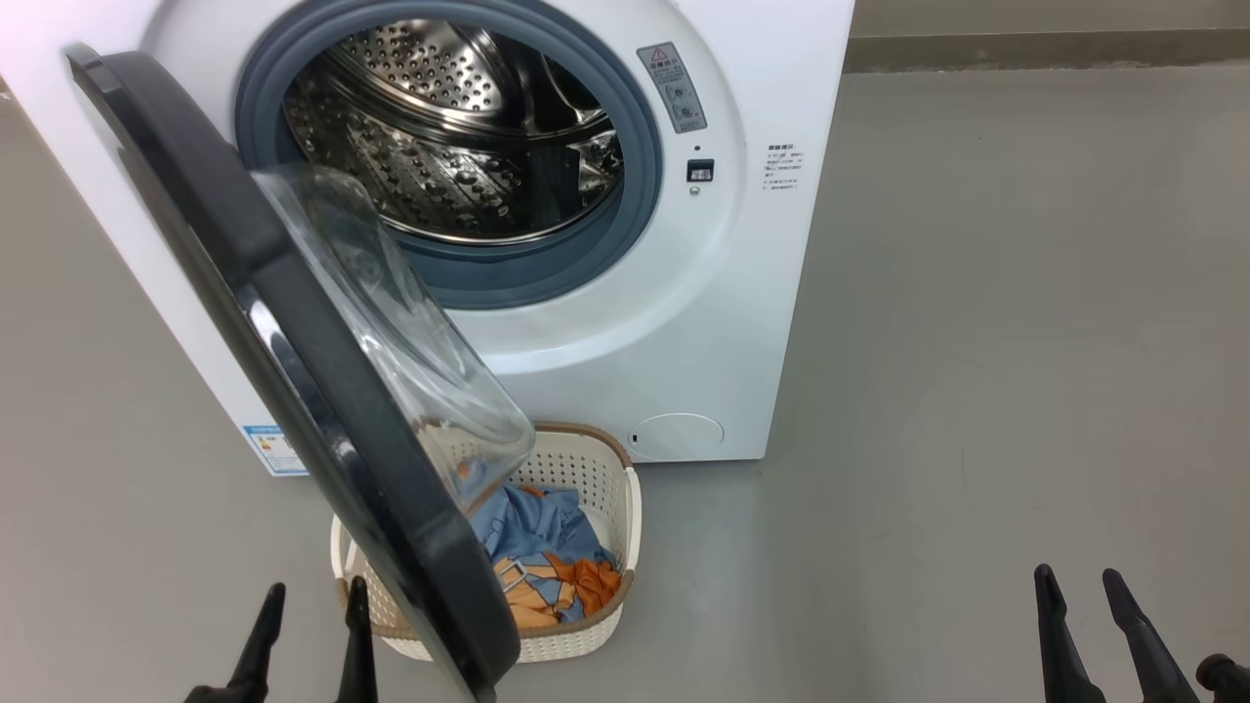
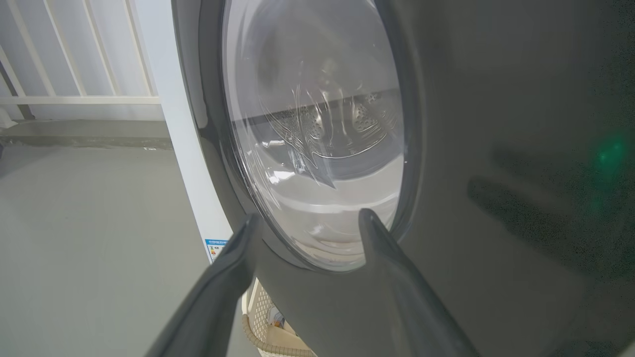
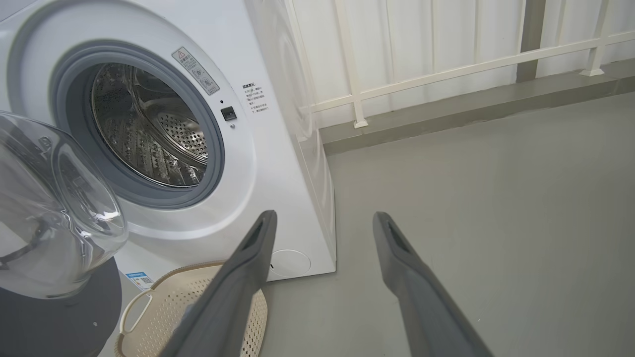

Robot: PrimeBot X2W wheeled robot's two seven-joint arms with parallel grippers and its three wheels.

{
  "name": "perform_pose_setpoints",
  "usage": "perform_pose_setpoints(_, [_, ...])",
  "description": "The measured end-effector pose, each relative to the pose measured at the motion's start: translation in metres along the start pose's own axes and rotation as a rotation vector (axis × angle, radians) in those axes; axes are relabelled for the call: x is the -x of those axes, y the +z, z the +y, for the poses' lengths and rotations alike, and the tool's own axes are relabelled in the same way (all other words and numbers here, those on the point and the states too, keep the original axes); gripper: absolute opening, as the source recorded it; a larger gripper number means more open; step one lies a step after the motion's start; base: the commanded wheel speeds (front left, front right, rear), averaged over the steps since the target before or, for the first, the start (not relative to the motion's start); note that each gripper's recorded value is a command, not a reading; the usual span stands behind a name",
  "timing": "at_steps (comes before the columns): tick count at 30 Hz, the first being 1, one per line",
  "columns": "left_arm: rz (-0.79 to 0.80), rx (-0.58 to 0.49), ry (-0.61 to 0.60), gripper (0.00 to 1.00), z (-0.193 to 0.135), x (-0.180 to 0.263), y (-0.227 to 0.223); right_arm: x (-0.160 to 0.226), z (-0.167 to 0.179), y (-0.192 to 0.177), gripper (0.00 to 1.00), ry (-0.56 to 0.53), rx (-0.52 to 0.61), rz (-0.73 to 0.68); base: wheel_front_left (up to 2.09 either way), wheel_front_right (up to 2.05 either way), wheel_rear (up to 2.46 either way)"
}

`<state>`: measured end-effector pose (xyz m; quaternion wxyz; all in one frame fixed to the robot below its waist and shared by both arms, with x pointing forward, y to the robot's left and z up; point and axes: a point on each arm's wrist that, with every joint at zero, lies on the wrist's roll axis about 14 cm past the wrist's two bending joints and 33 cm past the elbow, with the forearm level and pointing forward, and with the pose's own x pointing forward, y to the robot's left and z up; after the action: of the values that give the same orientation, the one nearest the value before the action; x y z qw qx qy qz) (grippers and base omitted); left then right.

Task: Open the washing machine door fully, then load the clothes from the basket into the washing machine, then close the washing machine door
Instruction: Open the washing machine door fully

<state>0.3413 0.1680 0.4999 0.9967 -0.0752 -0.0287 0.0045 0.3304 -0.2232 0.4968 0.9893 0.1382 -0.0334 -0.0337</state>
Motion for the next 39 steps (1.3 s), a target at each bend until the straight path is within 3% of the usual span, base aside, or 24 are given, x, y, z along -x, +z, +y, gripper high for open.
perform_pose_setpoints(2, [0.004,0.0,0.001,1.0,0.0,0.0,-0.001,0.0,-0.001,-0.001,1.0,-0.006,-0.003,0.001,0.0,0.0,0.0])
perform_pose_setpoints(4, [0.008,0.0,0.002,0.87,0.001,0.001,-0.003,0.0,-0.002,-0.002,1.0,-0.008,-0.003,0.004,0.0,0.0,0.0])
perform_pose_setpoints(5, [0.011,0.004,0.004,0.65,0.001,0.001,-0.003,0.0,-0.002,-0.002,1.0,-0.008,-0.003,0.006,0.0,0.0,0.0])
perform_pose_setpoints(7, [0.016,0.009,-0.001,0.07,0.001,0.002,-0.005,0.0,-0.002,-0.002,1.0,-0.008,-0.003,0.006,0.0,0.0,0.0])
perform_pose_setpoints(8, [0.021,0.014,0.002,0.0,0.002,0.003,-0.006,0.0,-0.002,-0.002,1.0,-0.007,-0.003,0.005,0.0,0.0,0.0])
perform_pose_setpoints(25, [-0.036,0.073,0.125,0.0,0.035,0.006,0.011,-0.004,0.007,-0.002,1.0,0.02,-0.005,0.004,0.0,0.0,0.0])
perform_pose_setpoints(33, [-0.275,0.065,0.214,0.0,0.063,-0.008,0.087,-0.007,0.012,-0.002,1.0,0.035,-0.006,0.005,0.0,0.0,0.0])
perform_pose_setpoints(39, [-0.529,0.021,0.153,0.0,0.044,-0.012,0.169,-0.01,0.017,-0.002,1.0,0.049,-0.005,0.003,0.0,0.0,0.0])
